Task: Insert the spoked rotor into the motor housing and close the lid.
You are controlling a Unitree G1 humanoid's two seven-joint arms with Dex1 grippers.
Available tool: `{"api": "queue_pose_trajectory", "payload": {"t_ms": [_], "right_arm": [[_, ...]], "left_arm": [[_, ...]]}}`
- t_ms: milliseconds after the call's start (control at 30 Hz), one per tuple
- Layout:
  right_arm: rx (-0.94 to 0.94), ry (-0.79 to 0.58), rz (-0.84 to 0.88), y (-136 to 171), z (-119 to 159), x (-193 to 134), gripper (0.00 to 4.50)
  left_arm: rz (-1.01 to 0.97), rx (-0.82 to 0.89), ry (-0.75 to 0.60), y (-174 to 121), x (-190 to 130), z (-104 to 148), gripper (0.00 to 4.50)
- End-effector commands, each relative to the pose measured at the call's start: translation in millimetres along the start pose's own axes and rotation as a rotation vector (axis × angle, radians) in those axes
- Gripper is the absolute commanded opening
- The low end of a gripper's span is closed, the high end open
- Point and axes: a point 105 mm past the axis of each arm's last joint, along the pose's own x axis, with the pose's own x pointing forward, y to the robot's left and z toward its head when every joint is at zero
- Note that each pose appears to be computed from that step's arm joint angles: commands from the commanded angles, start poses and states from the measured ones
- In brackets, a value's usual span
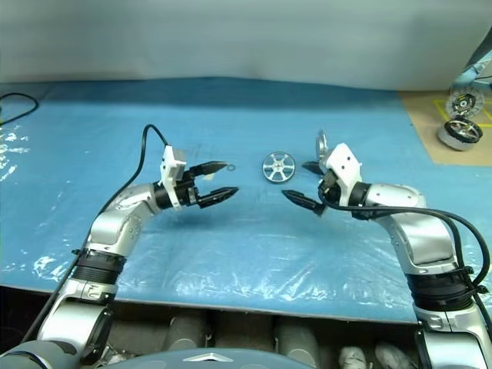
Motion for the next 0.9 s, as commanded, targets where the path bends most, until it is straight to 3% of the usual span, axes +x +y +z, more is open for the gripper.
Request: {"api": "queue_pose_trajectory", "payload": {"t_ms": [33,433,667,900], "right_arm": [[-0.049,-0.007,0.004,-4.7,8.1,-5.7,4.46],[-0.108,0.08,-0.002,-22.4,7.3,-31.2,4.46],[-0.233,0.221,-0.161,-69.5,-1.5,-59.2,4.46],[-0.416,0.316,-0.173,-99.4,3.6,-62.6,4.46]], "left_arm": [[-0.005,0.048,-0.029,-2.8,0.5,10.8,4.46],[0.015,0.039,-0.036,-1.6,0.2,5.0,4.46],[0.006,0.044,-0.036,1.6,4.5,5.7,4.46],[-0.004,0.054,-0.033,3.3,8.7,5.8,4.46]]}}
